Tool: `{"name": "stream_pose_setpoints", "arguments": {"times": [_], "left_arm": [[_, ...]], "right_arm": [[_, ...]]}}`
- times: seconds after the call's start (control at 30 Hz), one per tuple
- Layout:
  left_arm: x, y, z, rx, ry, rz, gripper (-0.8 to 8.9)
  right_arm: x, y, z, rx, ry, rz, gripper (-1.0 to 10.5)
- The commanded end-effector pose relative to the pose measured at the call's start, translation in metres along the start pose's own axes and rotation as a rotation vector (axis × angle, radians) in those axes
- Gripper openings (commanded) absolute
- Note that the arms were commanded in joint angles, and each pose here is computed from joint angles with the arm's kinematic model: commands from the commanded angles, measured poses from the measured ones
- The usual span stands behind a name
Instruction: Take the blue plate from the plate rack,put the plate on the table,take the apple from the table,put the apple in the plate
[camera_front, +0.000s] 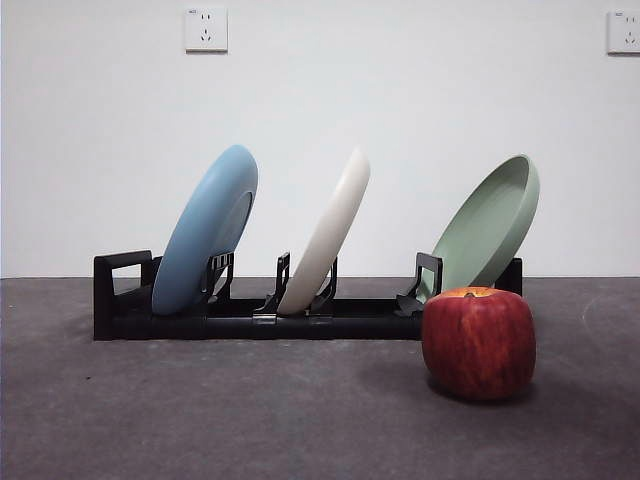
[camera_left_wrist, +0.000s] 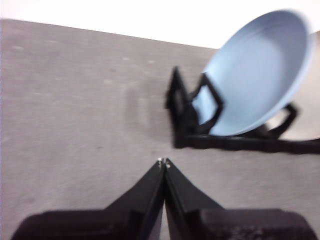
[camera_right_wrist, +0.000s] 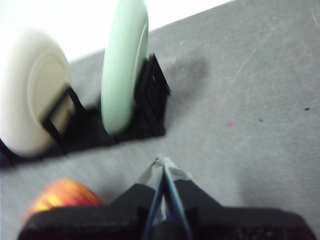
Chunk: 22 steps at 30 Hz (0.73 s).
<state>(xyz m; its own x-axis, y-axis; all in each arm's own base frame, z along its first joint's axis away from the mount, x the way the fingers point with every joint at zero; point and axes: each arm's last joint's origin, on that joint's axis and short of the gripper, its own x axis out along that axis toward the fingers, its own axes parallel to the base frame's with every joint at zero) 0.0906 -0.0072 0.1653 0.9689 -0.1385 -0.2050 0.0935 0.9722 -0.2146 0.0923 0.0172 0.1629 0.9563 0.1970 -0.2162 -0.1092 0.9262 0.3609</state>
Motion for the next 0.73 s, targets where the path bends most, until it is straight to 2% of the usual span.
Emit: {"name": "stream_pose_setpoints", "arguments": {"times": [0.03, 0.17, 0.23, 0.37, 0.6, 0.73], "left_arm": [[-0.009, -0.006, 0.023, -0.083, -0.018, -0.037, -0.06], [-0.016, -0.016, 0.066, -0.088, 0.033, -0.043, -0.06], [-0.013, -0.021, 0.090, -0.087, 0.087, -0.048, -0.06], [0.001, -0.031, 0.125, -0.046, 0.202, -0.141, -0.06], [0.024, -0.041, 0.164, -0.013, 0.380, -0.280, -0.04], [0.037, -0.044, 0.178, 0.009, 0.436, -0.323, 0.01]], "right_arm": [[-0.007, 0.009, 0.022, 0.085, -0.050, 0.026, -0.1], [-0.018, 0.026, 0.066, 0.059, -0.033, 0.017, -0.1], [-0.019, 0.036, 0.090, 0.005, 0.003, 0.003, -0.1], [-0.017, 0.050, 0.126, -0.078, 0.079, -0.018, -0.1], [-0.001, 0.070, 0.165, -0.180, 0.267, 0.090, -0.1], [0.016, 0.076, 0.173, -0.190, 0.381, 0.168, 0.1]]}}
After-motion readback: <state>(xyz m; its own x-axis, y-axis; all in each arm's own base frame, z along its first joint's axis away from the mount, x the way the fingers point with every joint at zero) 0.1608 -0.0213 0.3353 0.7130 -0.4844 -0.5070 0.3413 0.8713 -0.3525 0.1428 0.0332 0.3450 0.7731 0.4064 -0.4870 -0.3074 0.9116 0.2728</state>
